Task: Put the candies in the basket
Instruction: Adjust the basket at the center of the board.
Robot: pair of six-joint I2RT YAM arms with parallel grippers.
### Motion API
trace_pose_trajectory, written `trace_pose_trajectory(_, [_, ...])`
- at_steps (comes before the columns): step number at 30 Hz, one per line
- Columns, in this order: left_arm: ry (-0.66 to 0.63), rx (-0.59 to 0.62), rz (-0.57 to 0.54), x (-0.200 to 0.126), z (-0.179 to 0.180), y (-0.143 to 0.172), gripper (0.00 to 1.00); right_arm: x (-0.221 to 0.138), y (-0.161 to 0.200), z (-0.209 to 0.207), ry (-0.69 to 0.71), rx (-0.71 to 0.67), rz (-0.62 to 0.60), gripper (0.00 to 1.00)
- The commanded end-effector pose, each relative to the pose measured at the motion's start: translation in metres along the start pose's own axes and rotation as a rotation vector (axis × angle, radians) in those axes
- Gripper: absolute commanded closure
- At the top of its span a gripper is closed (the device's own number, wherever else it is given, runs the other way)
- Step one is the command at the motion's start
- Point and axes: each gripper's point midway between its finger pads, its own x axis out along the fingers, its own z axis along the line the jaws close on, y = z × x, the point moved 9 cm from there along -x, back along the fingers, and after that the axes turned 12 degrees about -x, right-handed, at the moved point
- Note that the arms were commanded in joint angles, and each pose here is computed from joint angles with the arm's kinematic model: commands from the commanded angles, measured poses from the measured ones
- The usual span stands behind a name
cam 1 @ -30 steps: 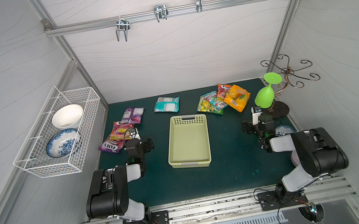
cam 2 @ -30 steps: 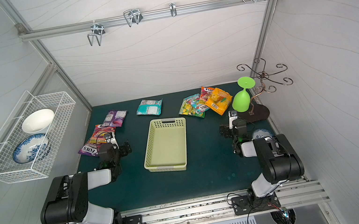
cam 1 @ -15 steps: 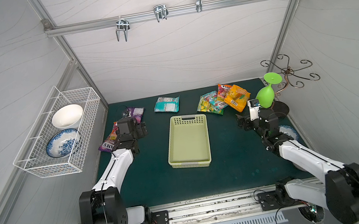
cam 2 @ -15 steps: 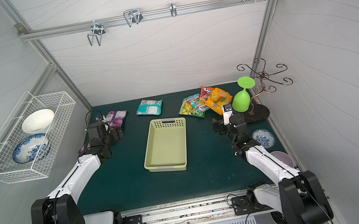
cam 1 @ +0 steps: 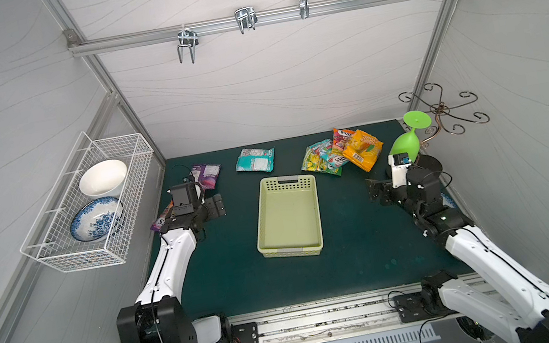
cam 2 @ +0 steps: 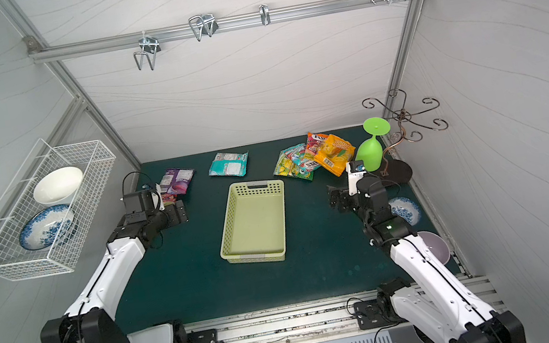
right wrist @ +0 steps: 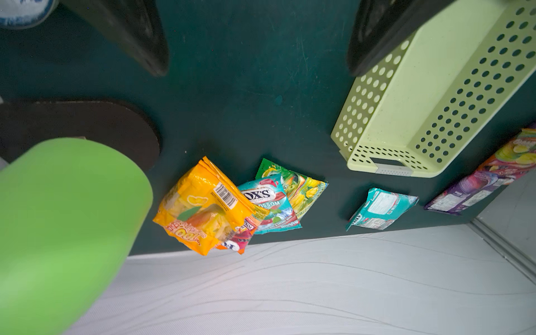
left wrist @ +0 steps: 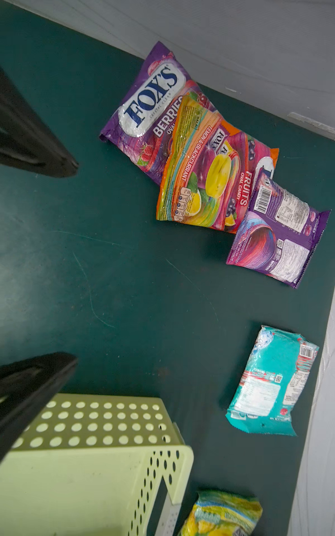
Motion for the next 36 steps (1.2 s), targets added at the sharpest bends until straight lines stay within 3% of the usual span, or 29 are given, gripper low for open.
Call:
trace_pose_trajectory(1, [0.148, 0.028, 0.006, -0.011, -0.013, -0.002, 0.01, 0.005, 0.001, -0.005, 0.047, 0.064, 0.113, 0.01])
trace_pose_trajectory(12, [0.196, 0.039, 0.004, -0.013, -0.014, 0.007, 0.01, 0.026, -0.035, 0.012, -0.024, -0.003, 0.196, 0.01])
trace_pose_trajectory(24, [0.225, 0.079, -0.009, -0.018, -0.018, 0.01, 0.01, 0.093, -0.075, 0.049, -0.094, -0.167, 0.315, 0.01])
trace_pose_trajectory(29, [0.295, 0.136, 0.046, -0.008, -0.024, 0.029, 0.01, 0.113, -0.084, 0.055, -0.112, -0.169, 0.337, 0.01])
trace_pose_trajectory(36, [0.332, 0.315, 0.135, 0.002, -0.033, 0.05, 0.01, 0.105, -0.073, 0.054, -0.119, -0.186, 0.352, 0.01])
